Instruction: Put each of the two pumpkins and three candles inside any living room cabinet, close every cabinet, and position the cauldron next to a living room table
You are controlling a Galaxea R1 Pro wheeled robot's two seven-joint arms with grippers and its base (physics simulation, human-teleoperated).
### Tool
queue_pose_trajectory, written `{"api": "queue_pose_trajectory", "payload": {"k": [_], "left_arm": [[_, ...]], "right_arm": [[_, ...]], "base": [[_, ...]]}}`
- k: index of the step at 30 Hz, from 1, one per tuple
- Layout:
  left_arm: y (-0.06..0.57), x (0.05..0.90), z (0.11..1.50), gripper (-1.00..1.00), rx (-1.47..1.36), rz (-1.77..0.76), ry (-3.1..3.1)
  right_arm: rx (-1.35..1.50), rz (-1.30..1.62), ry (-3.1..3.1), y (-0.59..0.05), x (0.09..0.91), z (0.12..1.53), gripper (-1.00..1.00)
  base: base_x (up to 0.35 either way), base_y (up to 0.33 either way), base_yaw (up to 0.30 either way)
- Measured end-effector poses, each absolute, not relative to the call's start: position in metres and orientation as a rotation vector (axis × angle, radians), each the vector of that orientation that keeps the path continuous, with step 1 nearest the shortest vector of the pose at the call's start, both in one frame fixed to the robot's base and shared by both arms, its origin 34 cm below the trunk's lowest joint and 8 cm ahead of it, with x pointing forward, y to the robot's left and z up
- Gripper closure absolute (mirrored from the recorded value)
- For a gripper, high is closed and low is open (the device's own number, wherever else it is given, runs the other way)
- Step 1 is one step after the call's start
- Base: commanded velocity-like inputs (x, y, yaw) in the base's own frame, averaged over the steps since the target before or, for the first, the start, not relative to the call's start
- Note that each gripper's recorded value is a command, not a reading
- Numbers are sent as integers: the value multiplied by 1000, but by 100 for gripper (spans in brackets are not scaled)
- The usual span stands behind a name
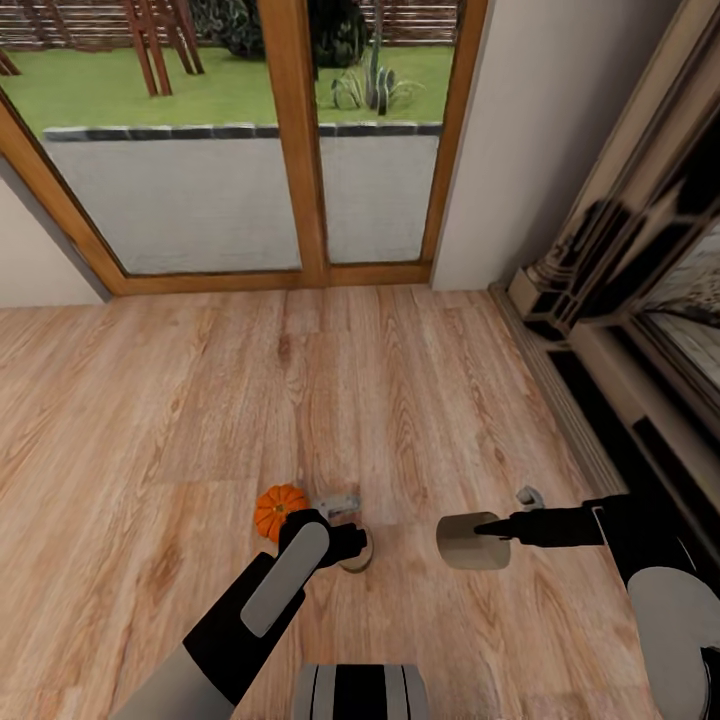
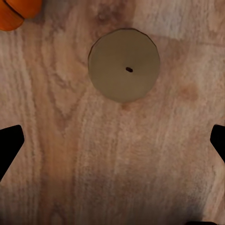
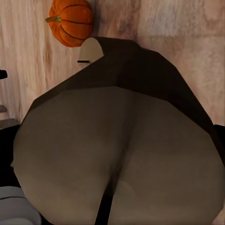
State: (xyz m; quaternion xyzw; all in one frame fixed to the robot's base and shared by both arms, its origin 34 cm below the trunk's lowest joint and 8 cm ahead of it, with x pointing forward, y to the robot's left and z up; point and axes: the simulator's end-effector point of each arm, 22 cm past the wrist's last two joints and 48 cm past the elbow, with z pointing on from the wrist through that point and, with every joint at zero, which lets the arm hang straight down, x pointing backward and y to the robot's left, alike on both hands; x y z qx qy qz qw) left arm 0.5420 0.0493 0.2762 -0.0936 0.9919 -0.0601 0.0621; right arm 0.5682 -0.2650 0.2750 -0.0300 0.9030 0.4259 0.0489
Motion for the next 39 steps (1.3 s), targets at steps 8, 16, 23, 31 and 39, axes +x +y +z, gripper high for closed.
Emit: {"api": "queue_pose_trajectory", "payload": {"k": [8,16,23,31,39], "left_arm": [[49,534,260,-100,-289,-181,3031],[49,535,261,-100,-289,-182,3028],[49,536,262,-100,-291,-184,3026],[49,539,264,-100,-295,-189,3016],[39,528,244,-100,-302,-254,3054]], "right_arm": [[-69,1313,2775,-266,561,259,100],[-40,1313,2758,-270,565,262,100],[-42,1315,2758,-269,564,262,100],[-44,1317,2758,-267,564,261,100],[-23,1325,2788,-269,556,245,100]], "base": [[0,0,0],[1,0,0],[271,0,0],[114,0,0],[1,0,0]]}}
